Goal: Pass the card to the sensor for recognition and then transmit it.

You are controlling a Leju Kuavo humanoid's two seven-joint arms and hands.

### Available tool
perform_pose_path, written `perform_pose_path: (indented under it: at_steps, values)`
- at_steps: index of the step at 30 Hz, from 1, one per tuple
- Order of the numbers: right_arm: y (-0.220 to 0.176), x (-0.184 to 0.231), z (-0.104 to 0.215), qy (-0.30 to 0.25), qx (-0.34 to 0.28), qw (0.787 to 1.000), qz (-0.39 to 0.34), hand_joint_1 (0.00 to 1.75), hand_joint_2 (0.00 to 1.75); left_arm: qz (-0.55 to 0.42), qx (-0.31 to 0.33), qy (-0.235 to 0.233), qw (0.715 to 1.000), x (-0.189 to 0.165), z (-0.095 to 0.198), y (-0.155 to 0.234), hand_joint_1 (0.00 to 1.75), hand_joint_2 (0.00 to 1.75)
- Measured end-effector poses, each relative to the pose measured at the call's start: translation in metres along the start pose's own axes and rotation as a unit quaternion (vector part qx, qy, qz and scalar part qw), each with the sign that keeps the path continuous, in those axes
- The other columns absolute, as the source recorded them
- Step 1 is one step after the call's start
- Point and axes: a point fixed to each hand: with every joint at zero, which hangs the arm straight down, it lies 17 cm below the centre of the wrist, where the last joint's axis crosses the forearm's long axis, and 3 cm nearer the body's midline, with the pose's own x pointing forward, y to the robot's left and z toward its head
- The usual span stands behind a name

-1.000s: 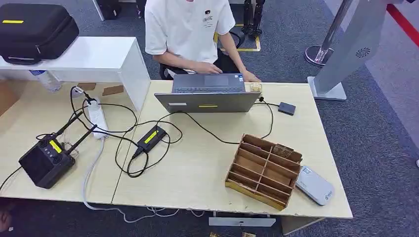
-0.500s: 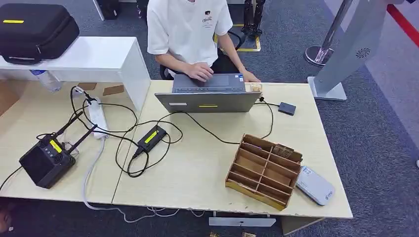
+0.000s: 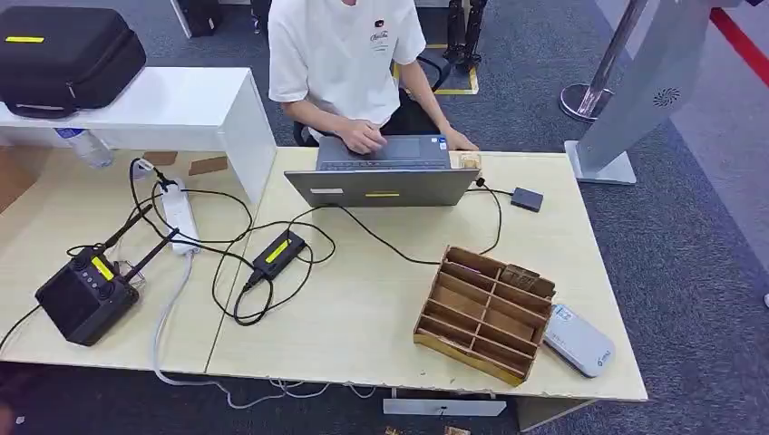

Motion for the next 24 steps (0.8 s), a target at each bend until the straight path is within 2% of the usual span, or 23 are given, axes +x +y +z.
perform_pose_path:
  at_steps: [8,9,10,17,18,24]
  values:
    - [0.006,0.013,0.003,-0.018,0.009,1.000,-0.005,0.00,1.75,0.002,0.003,0.001,1.000,0.001,0.000,0.001,0.00,1.75]
    - [0.007,0.013,0.003,-0.019,0.011,1.000,-0.006,0.00,0.00,0.002,0.004,0.001,1.000,0.001,0.000,0.002,0.00,1.75]
    - [0.008,0.014,0.003,-0.019,0.014,1.000,-0.009,0.00,0.00,0.002,0.006,0.001,1.000,0.001,0.000,0.002,0.00,0.00]
    - [0.005,0.012,0.003,-0.011,0.007,1.000,-0.025,0.00,0.00,0.003,0.023,0.006,1.000,0.000,-0.001,0.009,0.00,0.00]
    - [0.001,0.011,0.002,-0.007,-0.006,0.999,-0.031,0.00,0.00,0.003,0.034,0.008,0.999,-0.001,-0.001,0.011,0.00,1.75]
    - [-0.026,-0.001,0.002,0.035,-0.085,0.994,-0.053,0.00,0.00,0.002,0.137,0.040,0.990,-0.007,0.002,0.038,0.00,1.75]
